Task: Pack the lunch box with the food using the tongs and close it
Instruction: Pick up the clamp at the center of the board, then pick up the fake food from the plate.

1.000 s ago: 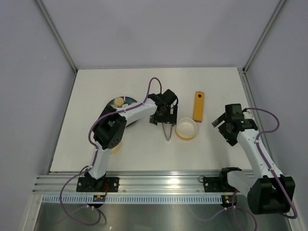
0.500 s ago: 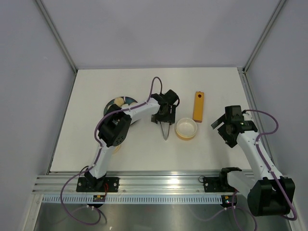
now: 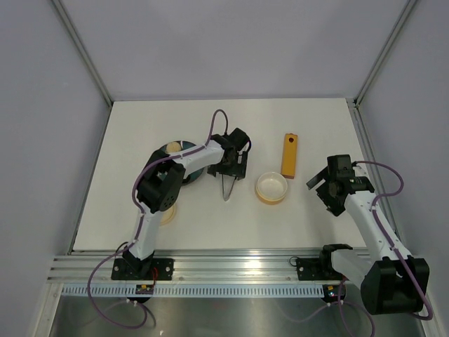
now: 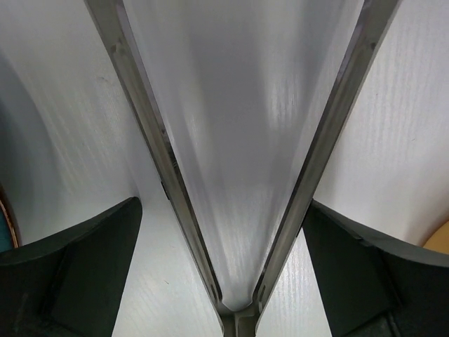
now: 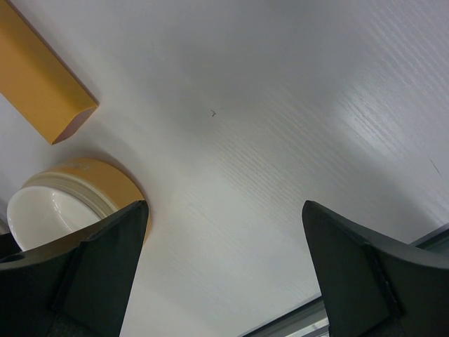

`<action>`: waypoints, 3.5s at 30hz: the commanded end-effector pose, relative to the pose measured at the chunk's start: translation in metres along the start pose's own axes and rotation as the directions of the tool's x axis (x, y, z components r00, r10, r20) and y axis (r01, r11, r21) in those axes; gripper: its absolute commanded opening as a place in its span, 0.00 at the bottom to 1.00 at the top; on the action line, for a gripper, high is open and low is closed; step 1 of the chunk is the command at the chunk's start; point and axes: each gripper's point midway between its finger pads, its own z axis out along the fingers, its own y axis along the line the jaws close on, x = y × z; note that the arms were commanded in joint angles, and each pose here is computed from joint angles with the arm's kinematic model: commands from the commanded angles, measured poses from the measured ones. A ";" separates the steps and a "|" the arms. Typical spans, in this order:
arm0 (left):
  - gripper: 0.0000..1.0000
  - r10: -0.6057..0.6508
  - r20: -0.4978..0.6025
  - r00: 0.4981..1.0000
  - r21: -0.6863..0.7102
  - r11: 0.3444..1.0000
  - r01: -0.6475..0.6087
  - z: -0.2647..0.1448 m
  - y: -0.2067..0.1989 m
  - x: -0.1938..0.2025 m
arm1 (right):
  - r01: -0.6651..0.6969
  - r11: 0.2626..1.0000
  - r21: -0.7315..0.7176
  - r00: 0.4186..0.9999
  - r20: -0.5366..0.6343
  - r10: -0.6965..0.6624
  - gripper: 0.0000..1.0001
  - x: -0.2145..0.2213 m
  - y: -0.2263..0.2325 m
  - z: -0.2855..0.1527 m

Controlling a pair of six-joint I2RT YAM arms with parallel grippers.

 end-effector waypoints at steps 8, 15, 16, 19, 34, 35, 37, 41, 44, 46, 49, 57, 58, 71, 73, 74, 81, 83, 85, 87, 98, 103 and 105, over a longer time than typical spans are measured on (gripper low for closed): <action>0.91 0.025 0.044 0.999 0.059 0.998 -0.027 0.011 -0.017 -0.015 | 0.003 1.000 -0.019 1.000 0.011 -0.003 0.99 0.000 0.001 0.002; 0.43 0.025 0.023 0.999 0.042 0.999 -0.026 0.007 -0.013 -0.010 | 0.003 1.000 -0.023 1.000 0.013 -0.002 1.00 0.000 0.002 0.002; 0.37 0.031 0.030 0.999 0.031 0.999 -0.032 0.001 -0.010 -0.012 | 0.003 1.000 -0.022 1.000 0.014 -0.002 1.00 -0.001 0.001 0.001; 0.19 0.047 0.103 0.994 0.036 0.998 -0.051 -0.036 -0.005 -0.030 | 0.002 1.000 -0.024 1.000 0.016 -0.002 0.99 -0.001 0.002 0.001; 0.35 0.188 0.180 0.966 0.073 0.976 -0.204 -0.141 0.017 -0.034 | 0.020 0.998 -0.054 0.999 0.035 -0.019 0.99 -0.010 0.011 -0.009; 0.37 0.190 0.176 0.966 0.075 0.976 -0.206 -0.143 0.017 -0.033 | 0.019 0.998 -0.053 0.999 0.035 -0.017 0.99 -0.011 0.011 -0.009; 0.39 0.191 0.176 0.966 0.087 0.974 -0.209 -0.147 0.016 -0.032 | 0.024 0.998 -0.052 0.999 0.037 -0.022 0.99 -0.011 0.011 -0.009; 0.39 0.193 0.167 0.967 0.100 0.972 -0.211 -0.145 0.014 -0.030 | 0.027 0.998 -0.050 0.999 0.036 -0.025 0.99 -0.011 0.011 -0.009; 0.39 0.192 0.154 0.969 0.110 0.972 -0.210 -0.142 0.012 -0.027 | 0.028 0.999 -0.047 0.999 0.035 -0.026 0.99 -0.011 0.010 -0.010; 0.39 0.190 0.148 0.971 0.121 0.971 -0.208 -0.142 0.011 -0.025 | 0.027 0.998 -0.049 0.999 0.035 -0.026 0.99 -0.010 0.010 -0.010; 0.39 0.188 0.150 0.971 0.125 0.970 -0.207 -0.143 0.011 -0.024 | 0.030 0.998 -0.048 0.999 0.035 -0.029 0.99 -0.010 0.009 -0.011; 0.39 0.171 0.185 0.968 0.096 0.977 -0.191 -0.166 0.029 -0.028 | 0.038 0.998 -0.049 0.999 0.034 -0.037 0.99 -0.011 0.010 -0.013; 0.40 0.164 0.202 0.966 0.093 0.978 -0.185 -0.173 0.033 -0.030 | 0.039 0.998 -0.051 0.999 0.036 -0.038 0.99 -0.012 0.010 -0.014; 0.44 -0.017 0.190 0.982 0.064 0.998 0.005 -0.202 0.118 -0.024 | 0.082 0.994 -0.067 0.996 0.032 -0.080 1.00 -0.017 0.018 -0.019; 0.45 -0.048 0.184 0.982 0.076 0.997 0.034 -0.200 0.124 -0.023 | 0.088 0.994 -0.066 0.996 0.029 -0.086 1.00 -0.017 0.019 -0.018; 0.46 -0.066 0.173 0.983 0.085 0.995 0.052 -0.196 0.125 -0.020 | 0.092 0.993 -0.069 0.996 0.028 -0.090 0.99 -0.017 0.020 -0.018; 0.52 -0.113 0.169 0.979 0.106 0.990 0.096 -0.186 0.127 -0.019 | 0.118 0.991 -0.065 0.993 0.016 -0.117 0.99 -0.017 0.021 -0.018; 0.52 -0.120 0.164 0.979 0.105 0.989 0.104 -0.182 0.127 -0.020 | 0.120 0.991 -0.060 0.993 0.010 -0.119 0.99 -0.016 0.020 -0.017; 0.52 -0.124 0.154 0.980 0.101 0.989 0.109 -0.177 0.128 -0.017 | 0.125 0.990 -0.057 0.992 0.003 -0.125 0.99 -0.014 0.019 -0.016; 0.52 -0.133 0.154 0.979 0.096 0.988 0.119 -0.174 0.129 -0.017 | 0.126 0.991 -0.053 0.992 0.002 -0.126 0.99 -0.014 0.018 -0.015; 0.52 -0.151 0.139 0.979 0.055 0.988 0.145 -0.152 0.137 -0.015 | 0.135 0.989 -0.050 0.991 -0.013 -0.136 1.00 -0.010 0.016 -0.011; 0.52 -0.163 0.123 0.979 0.067 0.986 0.156 -0.141 0.137 -0.015 | 0.131 0.990 -0.047 0.991 -0.023 -0.132 0.99 -0.006 0.014 -0.008; 0.51 -0.165 0.119 0.979 0.063 0.985 0.159 -0.140 0.138 -0.014 | 0.131 0.990 -0.045 0.991 -0.023 -0.132 1.00 -0.005 0.012 -0.008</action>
